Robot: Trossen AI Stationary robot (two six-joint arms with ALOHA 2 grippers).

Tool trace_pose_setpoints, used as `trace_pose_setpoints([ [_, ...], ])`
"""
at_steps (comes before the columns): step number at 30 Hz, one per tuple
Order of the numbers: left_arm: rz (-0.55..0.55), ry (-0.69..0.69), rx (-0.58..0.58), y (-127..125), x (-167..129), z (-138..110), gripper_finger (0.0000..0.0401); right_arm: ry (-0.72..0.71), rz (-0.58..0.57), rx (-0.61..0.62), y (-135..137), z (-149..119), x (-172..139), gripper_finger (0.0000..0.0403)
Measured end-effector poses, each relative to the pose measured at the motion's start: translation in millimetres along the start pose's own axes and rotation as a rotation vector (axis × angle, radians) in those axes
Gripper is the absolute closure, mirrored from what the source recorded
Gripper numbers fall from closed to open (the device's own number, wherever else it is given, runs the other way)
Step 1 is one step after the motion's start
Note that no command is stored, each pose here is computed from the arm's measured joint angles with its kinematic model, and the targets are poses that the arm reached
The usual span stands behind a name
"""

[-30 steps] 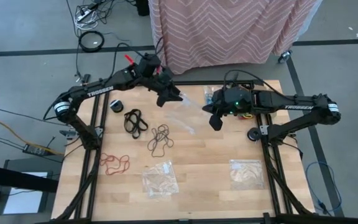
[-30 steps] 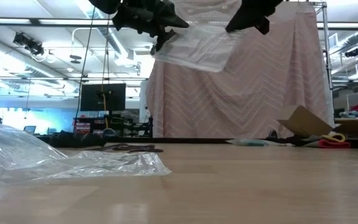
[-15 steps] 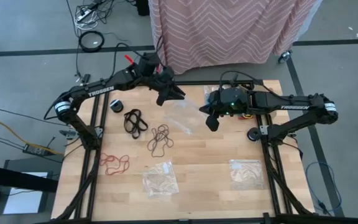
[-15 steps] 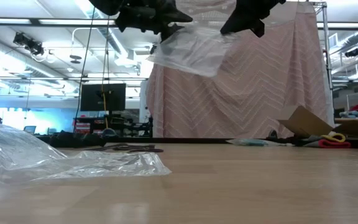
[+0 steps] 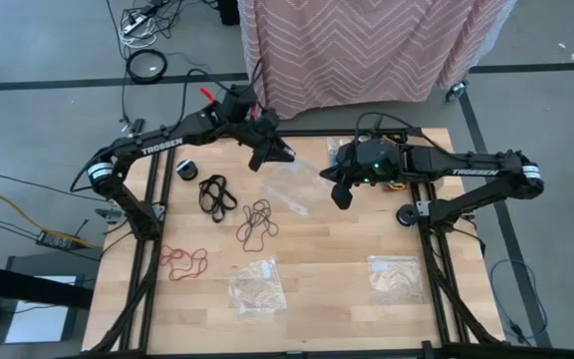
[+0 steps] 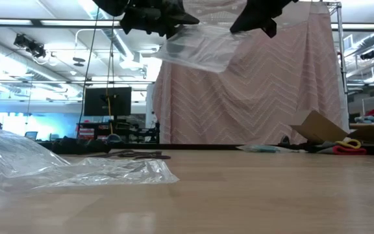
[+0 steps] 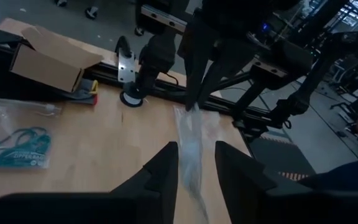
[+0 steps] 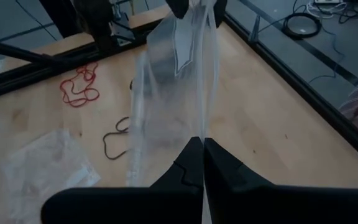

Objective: Sort rubber bands
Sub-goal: Open the bottom center transparent zip bag

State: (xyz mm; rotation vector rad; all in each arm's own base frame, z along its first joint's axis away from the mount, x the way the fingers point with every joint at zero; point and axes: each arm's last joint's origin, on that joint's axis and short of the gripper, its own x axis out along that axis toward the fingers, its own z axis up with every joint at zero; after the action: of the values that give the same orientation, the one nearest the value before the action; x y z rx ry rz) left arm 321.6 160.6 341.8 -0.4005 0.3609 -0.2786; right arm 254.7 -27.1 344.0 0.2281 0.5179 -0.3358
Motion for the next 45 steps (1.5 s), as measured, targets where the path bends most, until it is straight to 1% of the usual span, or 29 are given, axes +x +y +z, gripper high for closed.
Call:
trace_pose_setpoints([
  [4,0.010,-0.004,-0.004,2.3,-2.1,0.4,0.0275,-0.005,0.002,0.001,-0.2,0.4,-2.2,0.0403],
  [12,0.010,-0.004,-0.006,2.0,-2.1,0.4,0.0276,-0.004,-0.003,0.000,-0.4,0.3,-2.2,0.0403],
  [15,0.011,-0.005,-0.007,2.1,-2.1,0.4,0.0285,-0.004,-0.004,0.000,-0.4,0.1,-2.1,0.0403],
  [22,-0.005,-0.003,-0.006,1.6,-2.1,0.4,0.0330,-0.005,-0.005,-0.003,-0.5,0.3,-2.1,0.0403],
  [29,-0.008,-0.002,-0.006,1.5,-2.1,0.4,0.0350,-0.014,-0.005,-0.004,-0.4,1.1,-2.1,0.0403],
  [36,-0.024,-0.001,-0.004,0.9,-2.2,0.5,0.0355,-0.053,-0.007,0.010,-2.7,5.6,-1.7,0.0403],
  [45,-0.032,-0.002,0.001,0.6,-2.3,0.7,0.0356,-0.059,-0.007,0.015,-3.6,6.2,-3.6,0.0403],
])
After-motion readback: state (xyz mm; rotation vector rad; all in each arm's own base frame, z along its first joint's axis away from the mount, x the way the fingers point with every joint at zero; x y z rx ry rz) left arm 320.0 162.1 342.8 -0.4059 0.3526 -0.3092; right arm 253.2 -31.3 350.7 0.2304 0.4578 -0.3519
